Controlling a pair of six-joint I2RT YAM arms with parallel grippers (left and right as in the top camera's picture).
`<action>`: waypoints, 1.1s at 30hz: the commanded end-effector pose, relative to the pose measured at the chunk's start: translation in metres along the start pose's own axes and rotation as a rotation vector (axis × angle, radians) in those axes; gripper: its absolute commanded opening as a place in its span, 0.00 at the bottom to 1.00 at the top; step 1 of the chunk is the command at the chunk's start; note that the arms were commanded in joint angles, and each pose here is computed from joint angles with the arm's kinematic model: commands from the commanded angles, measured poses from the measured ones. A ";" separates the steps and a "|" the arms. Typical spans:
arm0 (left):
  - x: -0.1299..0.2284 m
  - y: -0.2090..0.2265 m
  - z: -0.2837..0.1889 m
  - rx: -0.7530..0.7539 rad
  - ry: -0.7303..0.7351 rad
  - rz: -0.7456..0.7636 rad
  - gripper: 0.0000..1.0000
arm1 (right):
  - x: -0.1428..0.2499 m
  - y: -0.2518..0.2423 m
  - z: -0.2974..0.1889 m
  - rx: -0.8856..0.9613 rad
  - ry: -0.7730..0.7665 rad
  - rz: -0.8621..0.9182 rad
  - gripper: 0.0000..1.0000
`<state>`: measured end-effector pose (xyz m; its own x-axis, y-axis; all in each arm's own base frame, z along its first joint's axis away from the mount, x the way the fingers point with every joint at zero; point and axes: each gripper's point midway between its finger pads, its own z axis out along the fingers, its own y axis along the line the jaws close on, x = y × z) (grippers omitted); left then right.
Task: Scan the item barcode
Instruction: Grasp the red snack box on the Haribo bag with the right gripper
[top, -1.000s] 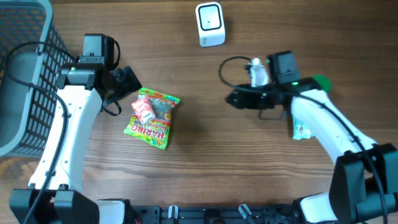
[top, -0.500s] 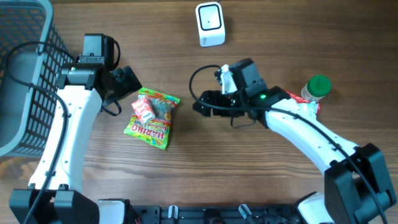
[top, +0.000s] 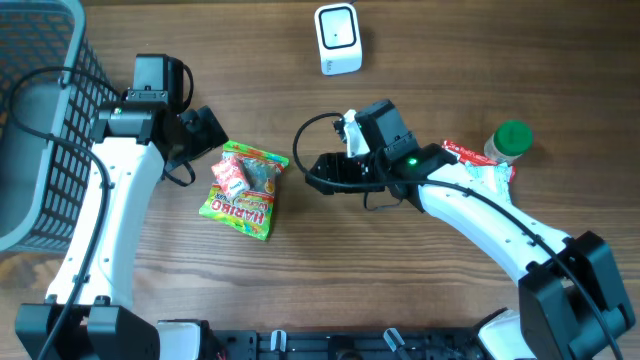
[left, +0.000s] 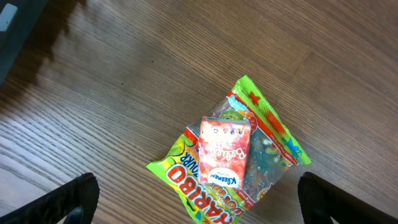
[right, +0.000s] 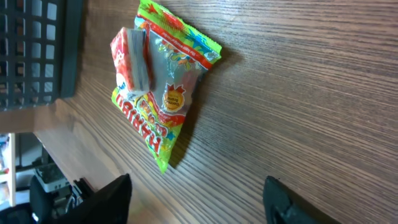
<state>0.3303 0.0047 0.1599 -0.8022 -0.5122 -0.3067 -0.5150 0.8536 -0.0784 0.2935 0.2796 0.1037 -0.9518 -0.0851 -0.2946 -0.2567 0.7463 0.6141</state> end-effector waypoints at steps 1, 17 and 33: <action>-0.002 0.002 0.002 -0.008 -0.001 0.007 1.00 | 0.003 0.006 0.001 -0.029 0.025 -0.066 0.65; -0.018 0.045 0.004 -0.086 -0.017 -0.222 1.00 | -0.067 0.079 -0.030 -0.005 -0.180 -0.316 0.65; -0.025 0.085 0.005 -0.116 0.006 -0.347 1.00 | -0.046 0.105 0.096 0.025 -0.212 -0.524 0.61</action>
<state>0.3090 0.0893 0.1578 -0.5924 -0.7538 -0.2845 -0.7726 0.6315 -0.0645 0.3260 0.4136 0.1310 -0.6800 -0.2633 -0.6843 -0.6390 0.6704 0.3771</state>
